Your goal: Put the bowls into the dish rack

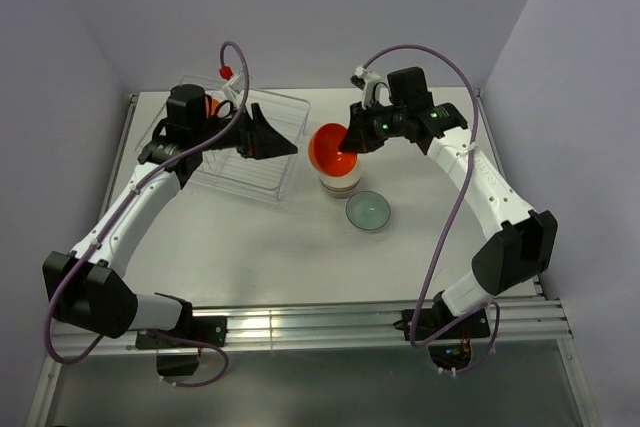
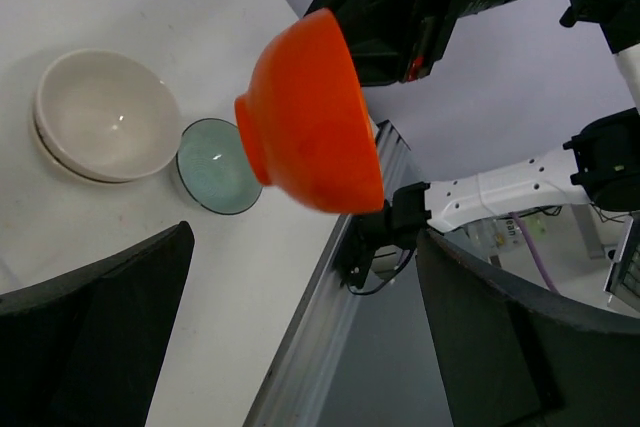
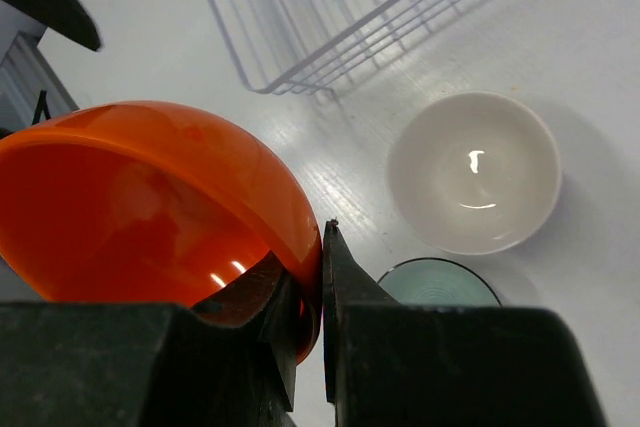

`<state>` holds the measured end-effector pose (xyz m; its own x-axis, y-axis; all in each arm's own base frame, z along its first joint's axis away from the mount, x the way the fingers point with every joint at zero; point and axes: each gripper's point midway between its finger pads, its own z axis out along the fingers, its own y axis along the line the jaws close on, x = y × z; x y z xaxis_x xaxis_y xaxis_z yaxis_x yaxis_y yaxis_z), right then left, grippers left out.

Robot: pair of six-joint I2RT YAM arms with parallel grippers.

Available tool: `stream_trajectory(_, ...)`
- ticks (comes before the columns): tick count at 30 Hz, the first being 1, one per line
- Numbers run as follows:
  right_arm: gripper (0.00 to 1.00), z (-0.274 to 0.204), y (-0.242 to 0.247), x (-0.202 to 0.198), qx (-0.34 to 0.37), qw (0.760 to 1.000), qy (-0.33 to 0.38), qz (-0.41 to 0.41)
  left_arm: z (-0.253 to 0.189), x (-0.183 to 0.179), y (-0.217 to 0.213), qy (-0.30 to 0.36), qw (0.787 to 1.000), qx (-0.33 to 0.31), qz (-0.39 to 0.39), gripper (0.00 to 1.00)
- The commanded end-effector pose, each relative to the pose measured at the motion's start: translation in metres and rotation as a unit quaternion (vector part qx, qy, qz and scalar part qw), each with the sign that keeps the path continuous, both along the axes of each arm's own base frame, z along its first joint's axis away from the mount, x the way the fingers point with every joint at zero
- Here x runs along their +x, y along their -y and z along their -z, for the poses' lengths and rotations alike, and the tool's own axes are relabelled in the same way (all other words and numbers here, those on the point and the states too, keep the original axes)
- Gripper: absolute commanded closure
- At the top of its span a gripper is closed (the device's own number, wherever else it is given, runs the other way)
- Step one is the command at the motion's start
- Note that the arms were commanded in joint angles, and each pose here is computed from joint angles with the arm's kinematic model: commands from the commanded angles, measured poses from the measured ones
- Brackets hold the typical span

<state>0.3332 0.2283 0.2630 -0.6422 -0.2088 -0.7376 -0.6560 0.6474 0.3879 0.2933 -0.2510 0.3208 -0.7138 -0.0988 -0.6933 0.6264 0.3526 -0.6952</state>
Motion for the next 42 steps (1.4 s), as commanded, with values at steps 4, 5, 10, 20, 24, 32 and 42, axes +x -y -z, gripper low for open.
stream_trajectory(4, 1.00, -0.017, -0.022, -0.004, 0.015, 0.999, 0.027, -0.022, -0.002, -0.002, 0.027, -0.043, 0.997, -0.048, 0.038, 0.01)
stream_trajectory(5, 1.00, -0.017, -0.023, -0.005, 0.015, 0.999, 0.027, -0.023, 0.004, -0.001, 0.030, -0.050, 0.997, -0.044, 0.038, 0.00)
stream_trajectory(10, 1.00, -0.017, -0.030, -0.009, 0.014, 0.999, 0.028, -0.033, 0.012, -0.007, 0.045, -0.063, 0.996, -0.038, 0.052, 0.01)
stream_trajectory(20, 1.00, -0.014, -0.038, -0.009, 0.011, 0.999, 0.026, -0.039, 0.017, -0.013, 0.050, -0.097, 0.991, -0.055, 0.071, 0.12)
stream_trajectory(24, 1.00, -0.015, -0.037, -0.007, 0.008, 0.999, 0.027, -0.035, 0.014, -0.017, 0.050, -0.097, 0.990, -0.062, 0.077, 0.27)
stream_trajectory(32, 1.00, -0.014, -0.038, -0.005, 0.004, 0.999, 0.028, -0.035, 0.023, -0.017, 0.049, -0.117, 0.989, -0.058, 0.065, 0.23)
stream_trajectory(42, 1.00, -0.012, -0.040, -0.007, -0.002, 0.999, 0.026, -0.035, 0.017, -0.021, 0.049, -0.110, 0.989, -0.068, 0.076, 0.40)
